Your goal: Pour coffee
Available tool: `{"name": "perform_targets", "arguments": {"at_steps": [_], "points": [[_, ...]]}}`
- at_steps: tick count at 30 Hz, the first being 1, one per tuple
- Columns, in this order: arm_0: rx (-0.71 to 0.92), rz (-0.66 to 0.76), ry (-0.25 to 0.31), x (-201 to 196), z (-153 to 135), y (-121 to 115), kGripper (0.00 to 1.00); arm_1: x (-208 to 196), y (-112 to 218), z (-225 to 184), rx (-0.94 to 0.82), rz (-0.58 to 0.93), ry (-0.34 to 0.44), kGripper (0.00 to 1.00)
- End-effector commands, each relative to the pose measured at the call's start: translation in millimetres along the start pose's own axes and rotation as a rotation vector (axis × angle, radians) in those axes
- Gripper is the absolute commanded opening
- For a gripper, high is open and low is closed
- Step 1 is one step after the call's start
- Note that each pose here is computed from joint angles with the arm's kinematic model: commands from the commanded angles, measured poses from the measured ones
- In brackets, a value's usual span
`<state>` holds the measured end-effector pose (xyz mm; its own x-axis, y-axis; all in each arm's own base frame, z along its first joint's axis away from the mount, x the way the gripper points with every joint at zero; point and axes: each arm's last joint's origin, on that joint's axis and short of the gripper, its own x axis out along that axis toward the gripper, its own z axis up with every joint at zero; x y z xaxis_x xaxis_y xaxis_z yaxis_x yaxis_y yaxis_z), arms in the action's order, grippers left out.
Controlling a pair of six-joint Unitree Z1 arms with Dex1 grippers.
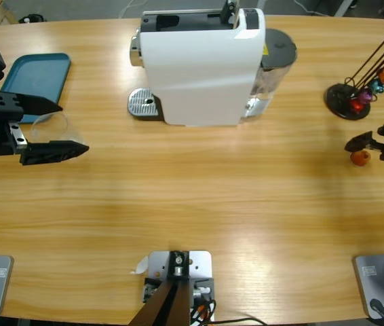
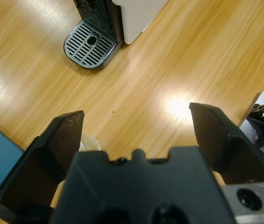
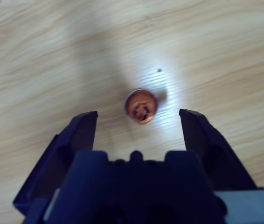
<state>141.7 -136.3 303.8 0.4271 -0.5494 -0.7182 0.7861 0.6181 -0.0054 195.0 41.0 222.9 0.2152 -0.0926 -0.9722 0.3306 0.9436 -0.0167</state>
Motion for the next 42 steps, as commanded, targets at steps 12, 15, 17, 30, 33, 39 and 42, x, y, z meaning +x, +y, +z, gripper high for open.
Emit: {"name": "perform_targets", "arguments": {"at_steps": [12, 15, 17, 30, 33, 39, 42], "points": [[-0.008, -0.019, 0.015, 1, -13, -4, 0.977, 19, -9, 13, 0.079, -0.009, 0.11, 0.591], [-0.008, -0.019, 0.017, 1, -13, -4, 0.977, 19, -8, 14, 0.08, -0.006, 0.11, 0.586], [-0.01, -0.019, 0.019, 2, -14, -4, 0.977, 19, -8, 14, 0.08, -0.002, 0.111, 0.555], [-0.012, -0.021, 0.022, 3, -13, -4, 0.977, 21, -6, 17, 0.062, 0.004, 0.1, 0.549], [-0.012, -0.021, 0.021, 2, -14, -4, 0.977, 22, -4, 18, 0.055, 0.012, 0.096, 0.549], [-0.014, -0.021, 0.023, 2, -14, -4, 0.977, 23, -3, 18, 0.045, 0.022, 0.104, 0.462], [-0.013, -0.02, 0.023, 2, -15, -4, 0.977, 23, -2, 18, 0.042, 0.024, 0.106, 0.462]]}}
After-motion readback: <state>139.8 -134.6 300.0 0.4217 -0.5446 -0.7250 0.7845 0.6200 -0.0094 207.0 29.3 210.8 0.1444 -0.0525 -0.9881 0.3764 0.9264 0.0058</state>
